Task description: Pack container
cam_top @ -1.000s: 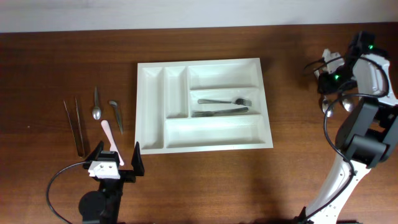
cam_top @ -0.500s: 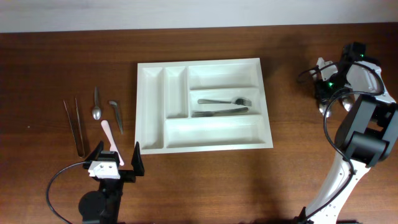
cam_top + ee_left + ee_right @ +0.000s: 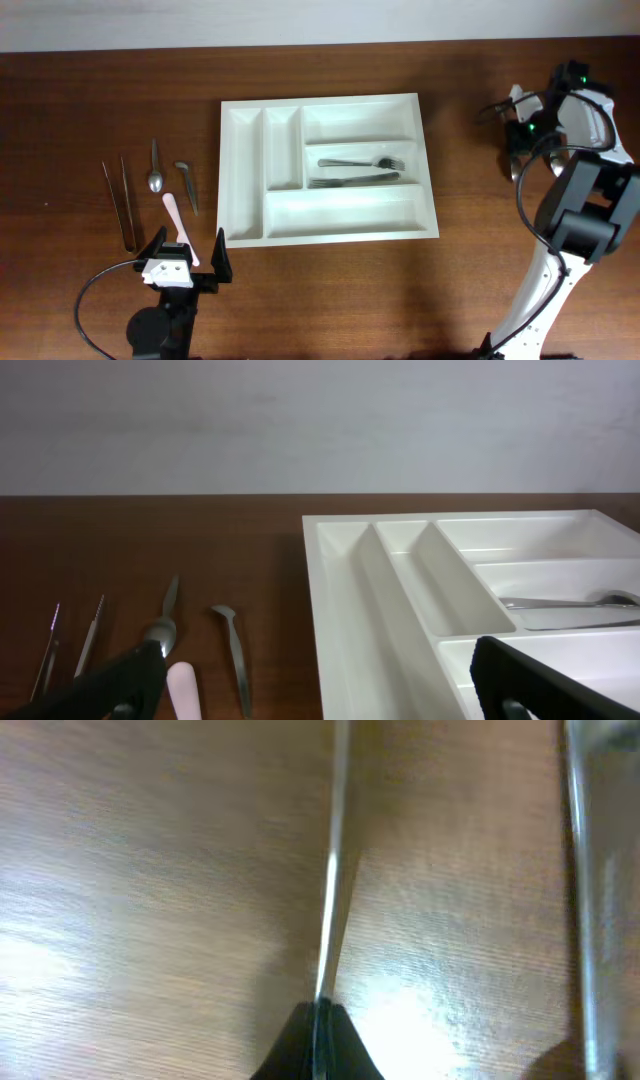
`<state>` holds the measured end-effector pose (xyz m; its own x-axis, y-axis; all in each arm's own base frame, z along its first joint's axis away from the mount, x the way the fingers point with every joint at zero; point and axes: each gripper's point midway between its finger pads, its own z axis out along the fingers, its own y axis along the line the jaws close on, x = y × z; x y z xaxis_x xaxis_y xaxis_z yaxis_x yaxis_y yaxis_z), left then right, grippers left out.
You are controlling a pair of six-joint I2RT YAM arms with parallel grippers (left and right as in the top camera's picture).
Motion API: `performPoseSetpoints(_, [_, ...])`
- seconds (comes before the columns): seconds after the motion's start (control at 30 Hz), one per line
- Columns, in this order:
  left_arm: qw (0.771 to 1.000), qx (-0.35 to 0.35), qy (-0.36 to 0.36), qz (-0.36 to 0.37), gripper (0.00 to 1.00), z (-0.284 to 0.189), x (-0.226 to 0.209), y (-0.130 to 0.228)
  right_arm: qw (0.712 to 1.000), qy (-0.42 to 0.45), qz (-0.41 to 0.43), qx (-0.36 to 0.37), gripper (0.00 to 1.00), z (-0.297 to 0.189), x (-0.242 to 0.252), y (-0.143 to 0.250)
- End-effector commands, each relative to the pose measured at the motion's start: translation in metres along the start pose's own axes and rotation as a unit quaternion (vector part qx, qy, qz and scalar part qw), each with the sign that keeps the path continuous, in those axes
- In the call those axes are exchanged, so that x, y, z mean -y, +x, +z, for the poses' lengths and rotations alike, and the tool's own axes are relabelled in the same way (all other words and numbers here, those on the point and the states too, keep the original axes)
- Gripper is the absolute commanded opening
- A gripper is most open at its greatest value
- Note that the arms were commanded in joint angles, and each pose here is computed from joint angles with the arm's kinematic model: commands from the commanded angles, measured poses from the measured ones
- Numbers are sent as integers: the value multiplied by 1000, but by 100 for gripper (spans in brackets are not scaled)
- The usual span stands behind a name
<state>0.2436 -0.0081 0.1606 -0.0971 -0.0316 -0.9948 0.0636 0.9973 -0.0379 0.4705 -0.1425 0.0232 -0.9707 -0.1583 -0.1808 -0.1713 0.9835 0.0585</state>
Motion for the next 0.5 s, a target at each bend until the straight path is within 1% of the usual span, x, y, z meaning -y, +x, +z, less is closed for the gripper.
performPoseSetpoints(0.0, [1000, 1, -2, -1, 99, 0, 0, 2, 995, -16, -69, 68, 4, -43, -42, -58])
performPoseSetpoints(0.13, [1000, 1, -2, -1, 99, 0, 0, 2, 983, -35, -140, 117, 4, -79, -93, -97])
performPoseSetpoints(0.23, [1000, 1, -2, -1, 99, 0, 0, 2, 961, -57, -228, 143, 4, -98, -143, -113])
performPoseSetpoints(0.33, [1000, 1, -2, -1, 99, 0, 0, 2, 939, -65, -303, 146, 4, -100, -187, -119])
performPoseSetpoints(0.47, [1000, 1, -2, -1, 99, 0, 0, 2, 902, -79, -403, 134, 4, -91, -240, -113])
